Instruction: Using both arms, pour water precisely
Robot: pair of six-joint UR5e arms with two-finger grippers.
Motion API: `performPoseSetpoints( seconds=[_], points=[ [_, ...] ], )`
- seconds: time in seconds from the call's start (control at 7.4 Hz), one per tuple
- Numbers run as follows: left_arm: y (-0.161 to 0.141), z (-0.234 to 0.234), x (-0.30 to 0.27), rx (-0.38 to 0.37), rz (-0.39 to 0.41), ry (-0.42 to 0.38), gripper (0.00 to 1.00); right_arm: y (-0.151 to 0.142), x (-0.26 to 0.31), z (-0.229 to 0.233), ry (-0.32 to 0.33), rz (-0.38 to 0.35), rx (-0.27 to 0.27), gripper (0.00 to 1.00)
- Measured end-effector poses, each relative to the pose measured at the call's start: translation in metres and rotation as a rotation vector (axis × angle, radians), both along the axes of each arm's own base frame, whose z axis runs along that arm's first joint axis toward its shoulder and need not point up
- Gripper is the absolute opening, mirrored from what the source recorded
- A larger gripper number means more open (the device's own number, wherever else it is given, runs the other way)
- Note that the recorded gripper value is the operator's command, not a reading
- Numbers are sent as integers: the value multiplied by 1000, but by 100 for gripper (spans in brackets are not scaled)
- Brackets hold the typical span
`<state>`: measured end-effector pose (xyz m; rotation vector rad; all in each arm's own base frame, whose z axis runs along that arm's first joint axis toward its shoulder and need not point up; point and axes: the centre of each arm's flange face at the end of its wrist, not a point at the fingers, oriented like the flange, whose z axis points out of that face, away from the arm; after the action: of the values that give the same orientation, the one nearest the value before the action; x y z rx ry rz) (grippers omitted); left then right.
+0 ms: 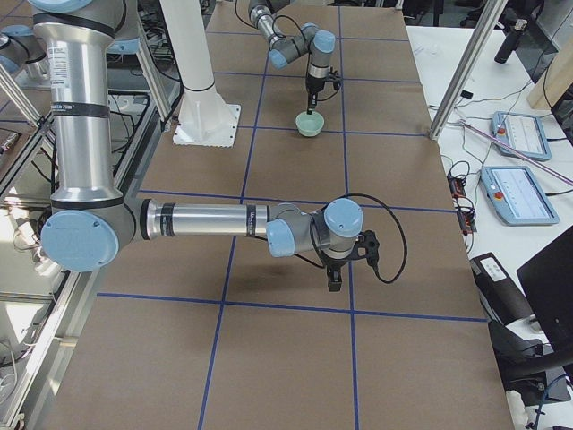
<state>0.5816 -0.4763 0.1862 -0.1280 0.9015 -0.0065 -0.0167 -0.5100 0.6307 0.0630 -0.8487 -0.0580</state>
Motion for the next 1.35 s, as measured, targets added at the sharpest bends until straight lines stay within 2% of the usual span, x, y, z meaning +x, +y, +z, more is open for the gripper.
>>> performPoseSetpoints(
  seconds=[0.14,0.27,0.41,0.54,0.68,0.95,1.22,1.35],
  points=[
    [0,2,0,-1,0,-2,38,0,0,0,0,0,0,100],
    [0,3,0,-2,0,-3,51,0,0,0,0,0,-1,100],
    [0,4,0,-3,0,-5,76,0,-1,0,0,-1,-1,100],
    [0,7,0,-4,1,-7,94,0,-1,0,0,-2,0,100],
    [0,8,-1,-4,1,-8,99,0,-1,0,0,-3,1,100],
    [3,0,-9,6,-4,10,99,-2,-3,-4,-2,-7,11,100],
    [13,-8,-48,26,-21,55,99,-1,-14,-15,-23,11,37,100],
    [24,6,-73,32,-30,66,99,10,-29,-20,-42,27,57,100]
  ],
)
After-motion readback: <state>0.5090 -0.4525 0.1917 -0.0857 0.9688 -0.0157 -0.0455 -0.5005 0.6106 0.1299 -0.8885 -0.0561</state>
